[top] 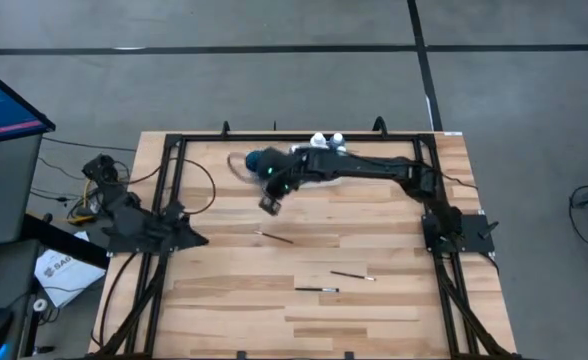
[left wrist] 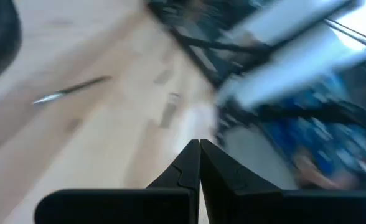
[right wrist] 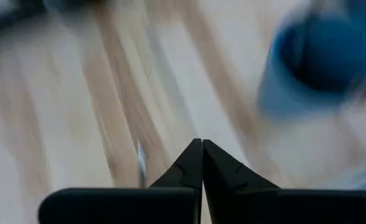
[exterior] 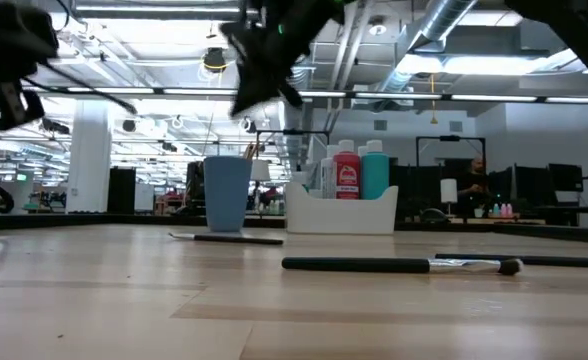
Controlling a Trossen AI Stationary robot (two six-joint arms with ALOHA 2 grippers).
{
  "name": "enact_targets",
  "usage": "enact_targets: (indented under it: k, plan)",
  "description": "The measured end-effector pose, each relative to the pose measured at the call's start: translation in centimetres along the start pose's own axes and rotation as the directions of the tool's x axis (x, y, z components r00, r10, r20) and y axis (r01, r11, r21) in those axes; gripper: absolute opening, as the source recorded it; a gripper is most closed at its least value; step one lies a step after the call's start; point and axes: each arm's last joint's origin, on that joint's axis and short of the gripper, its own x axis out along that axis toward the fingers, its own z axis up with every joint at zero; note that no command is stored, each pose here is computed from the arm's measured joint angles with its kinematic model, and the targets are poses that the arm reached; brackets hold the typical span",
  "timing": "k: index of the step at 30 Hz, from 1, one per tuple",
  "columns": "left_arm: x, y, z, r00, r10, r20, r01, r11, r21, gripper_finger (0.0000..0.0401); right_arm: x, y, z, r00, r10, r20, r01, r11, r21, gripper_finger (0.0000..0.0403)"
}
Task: Pick & Place Paint Supplies
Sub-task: Put the silver and black paint brush into the blue cup
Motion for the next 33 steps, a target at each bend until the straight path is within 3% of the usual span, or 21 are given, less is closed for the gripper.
enact_targets:
  k: [2, 5, 12, 18, 22, 27, 33]
  plan:
    - [-0.4, -0.3, 0.4, 0.997, -0.076, -0.004, 0.076, 0.997, 0.032, 0.0, 1.7, 0.6, -1.4, 0.996, -0.02, -0.088, 0.016, 0.999, -0.044, 0.0]
    - [-0.7, -0.6, 0.7, 0.992, -0.127, 0.014, 0.124, 0.984, 0.128, 0.0, 3.5, 2.3, -2.4, 0.994, -0.019, -0.107, 0.007, 0.993, -0.116, 0.0001]
    - [-0.8, -1.4, 1.3, 0.977, -0.204, 0.067, 0.171, 0.928, 0.33, 0.0, 7.3, 6.8, -3.7, 0.998, 0.062, 0.013, -0.058, 0.976, -0.21, 0.0067]
    - [-0.2, -1.0, 0.6, 0.967, -0.23, 0.113, 0.168, 0.901, 0.399, 0.0, 9.8, 6.5, -5.4, 0.998, 0.003, -0.065, -0.013, 0.988, -0.154, 0.0142]
    - [1.1, 0.3, -1.2, 0.964, -0.243, 0.11, 0.179, 0.895, 0.408, 0.0, 11.0, 6.6, -5.7, 0.999, 0.008, -0.053, -0.018, 0.98, -0.197, 0.0171]
    - [1.6, 0.6, -2.0, 0.944, -0.313, 0.103, 0.253, 0.888, 0.384, 0.0, 12.0, 6.6, -6.8, 0.995, -0.006, -0.097, -0.016, 0.976, -0.219, 0.0174]
    - [1.7, 0.8, -1.9, 0.955, -0.247, 0.165, 0.167, 0.905, 0.391, 0.0001, 12.1, 5.6, -6.3, 0.996, -0.021, -0.091, 0.002, 0.979, -0.203, 0.0164]
